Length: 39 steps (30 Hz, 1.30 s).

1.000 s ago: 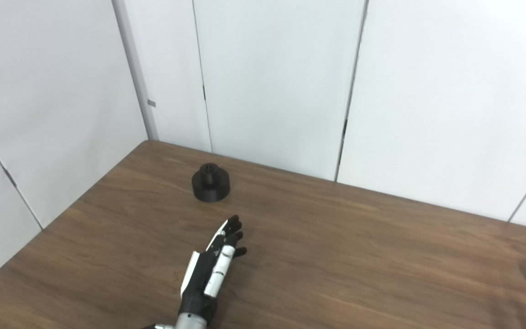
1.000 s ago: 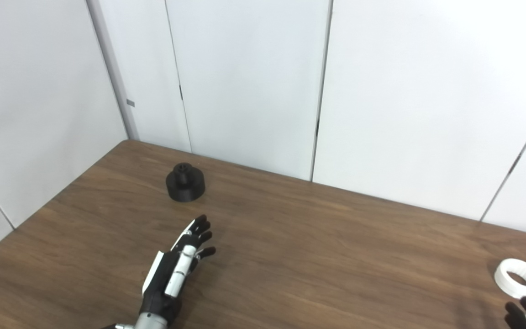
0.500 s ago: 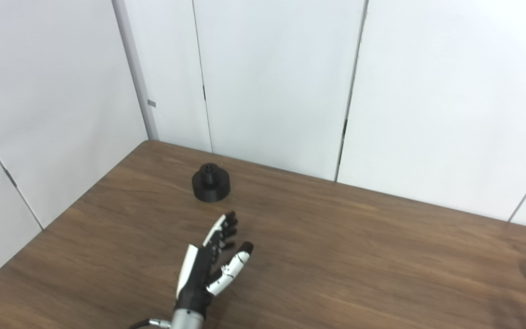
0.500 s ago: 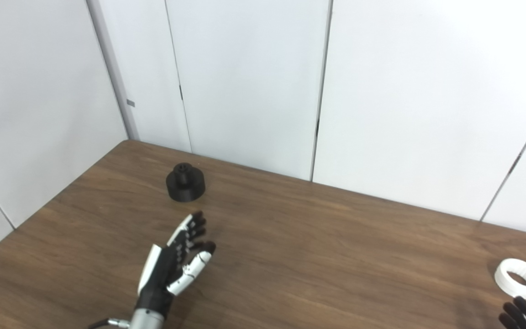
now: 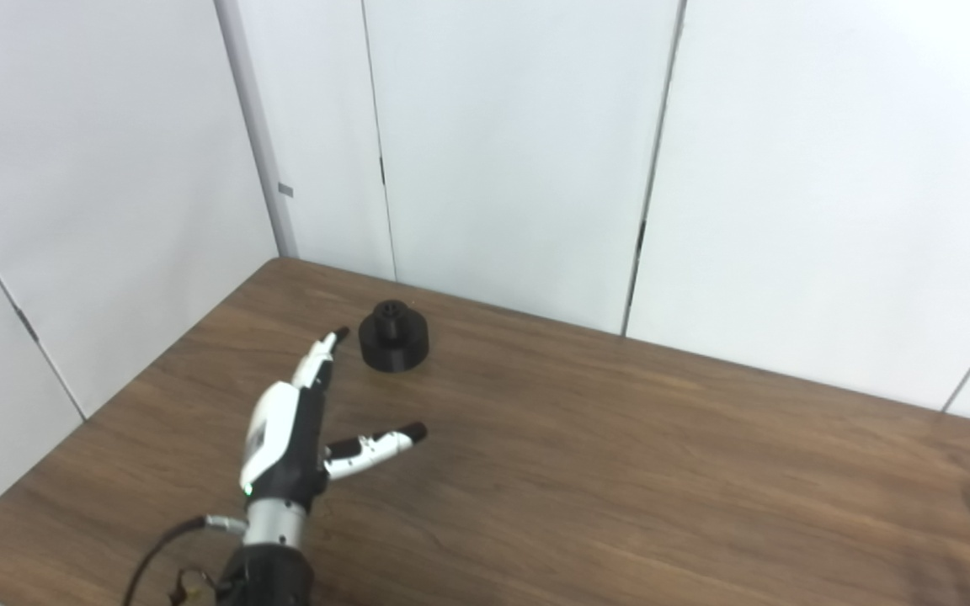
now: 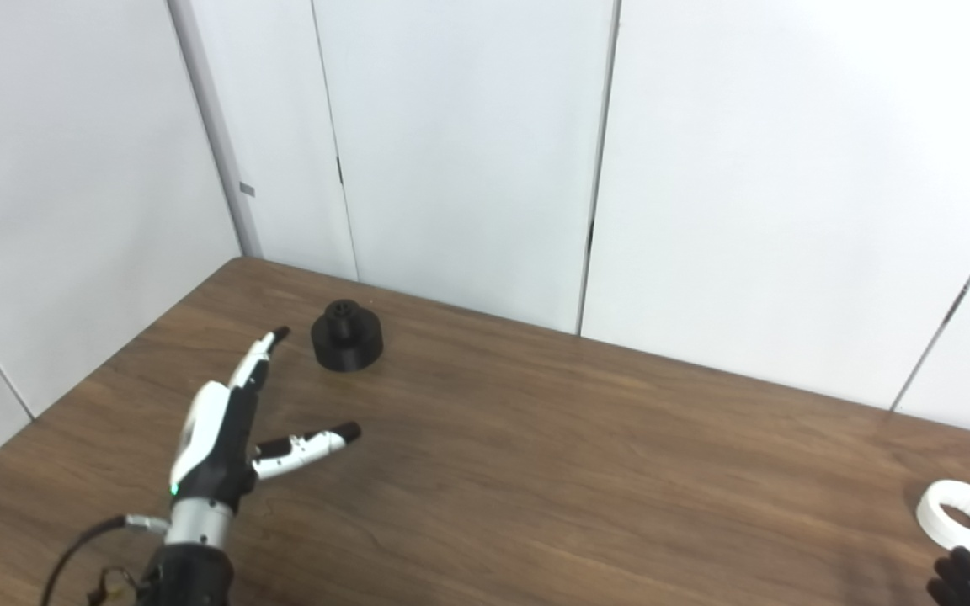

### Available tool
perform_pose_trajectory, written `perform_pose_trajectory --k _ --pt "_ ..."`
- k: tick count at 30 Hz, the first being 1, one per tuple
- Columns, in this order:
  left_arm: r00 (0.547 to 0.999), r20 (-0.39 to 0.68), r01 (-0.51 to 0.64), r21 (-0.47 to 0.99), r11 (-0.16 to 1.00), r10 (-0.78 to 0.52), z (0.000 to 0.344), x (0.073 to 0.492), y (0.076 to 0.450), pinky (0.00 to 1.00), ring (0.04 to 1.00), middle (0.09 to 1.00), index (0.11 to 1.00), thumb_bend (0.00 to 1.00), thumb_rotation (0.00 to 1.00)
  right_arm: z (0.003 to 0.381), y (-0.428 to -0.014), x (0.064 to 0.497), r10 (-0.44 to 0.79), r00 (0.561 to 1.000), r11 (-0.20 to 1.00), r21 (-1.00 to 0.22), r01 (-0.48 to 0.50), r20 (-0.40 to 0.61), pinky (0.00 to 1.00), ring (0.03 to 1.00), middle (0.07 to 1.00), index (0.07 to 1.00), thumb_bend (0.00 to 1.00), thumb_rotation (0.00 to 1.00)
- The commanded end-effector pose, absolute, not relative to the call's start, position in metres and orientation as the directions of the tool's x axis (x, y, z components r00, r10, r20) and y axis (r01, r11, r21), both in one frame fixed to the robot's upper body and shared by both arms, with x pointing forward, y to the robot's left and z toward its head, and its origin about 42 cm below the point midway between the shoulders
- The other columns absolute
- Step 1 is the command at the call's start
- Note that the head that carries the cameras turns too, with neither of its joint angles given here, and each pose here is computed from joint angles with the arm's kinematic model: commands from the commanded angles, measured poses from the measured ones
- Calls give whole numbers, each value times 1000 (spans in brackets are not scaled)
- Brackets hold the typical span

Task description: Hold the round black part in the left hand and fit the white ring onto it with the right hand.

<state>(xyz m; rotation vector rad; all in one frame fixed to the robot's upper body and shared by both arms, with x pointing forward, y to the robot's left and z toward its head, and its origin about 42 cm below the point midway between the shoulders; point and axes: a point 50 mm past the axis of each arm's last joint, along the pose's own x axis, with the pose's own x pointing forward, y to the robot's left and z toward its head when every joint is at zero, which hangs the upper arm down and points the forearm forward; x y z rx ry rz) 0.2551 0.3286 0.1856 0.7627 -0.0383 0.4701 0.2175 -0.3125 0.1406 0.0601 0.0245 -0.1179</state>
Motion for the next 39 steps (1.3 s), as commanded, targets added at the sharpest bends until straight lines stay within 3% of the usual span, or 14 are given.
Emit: perform_pose_trajectory --k 1,5,9,15,24,35,39 --pt "882 237 -445 702 556 406 200 270 340 975 1000 1000 945 1000 366 142 -315 202 -121 992 992 39 122 -22 809 935 910 894 487 1000" --pt "871 208 -431 759 488 445 200 290 359 999 1000 997 922 1000 352 143 -313 201 -115 993 993 38 115 -14 814 935 914 902 492 1000" --pt "857 198 -412 816 405 475 197 313 376 1000 1000 977 881 1000 373 143 -312 200 -118 993 992 33 118 -18 917 951 920 912 524 1000" --pt "887 125 -330 845 421 444 193 343 392 1000 999 962 870 1000 410 145 -310 197 -117 993 992 50 117 -19 878 946 921 916 537 1000" --pt "890 88 -268 894 358 448 188 377 411 1000 1000 974 854 1000 442 145 -307 195 -115 993 993 37 116 -21 994 974 935 938 596 1000" --pt "894 70 -246 902 354 443 191 406 418 1000 1000 970 854 1000 431 146 -303 193 -108 994 994 26 109 -21 1000 981 935 952 661 1000" --pt "894 53 -230 906 355 445 192 412 419 1000 1000 967 857 1000 439 147 -302 192 -104 994 994 25 105 -13 956 968 938 959 660 1000"
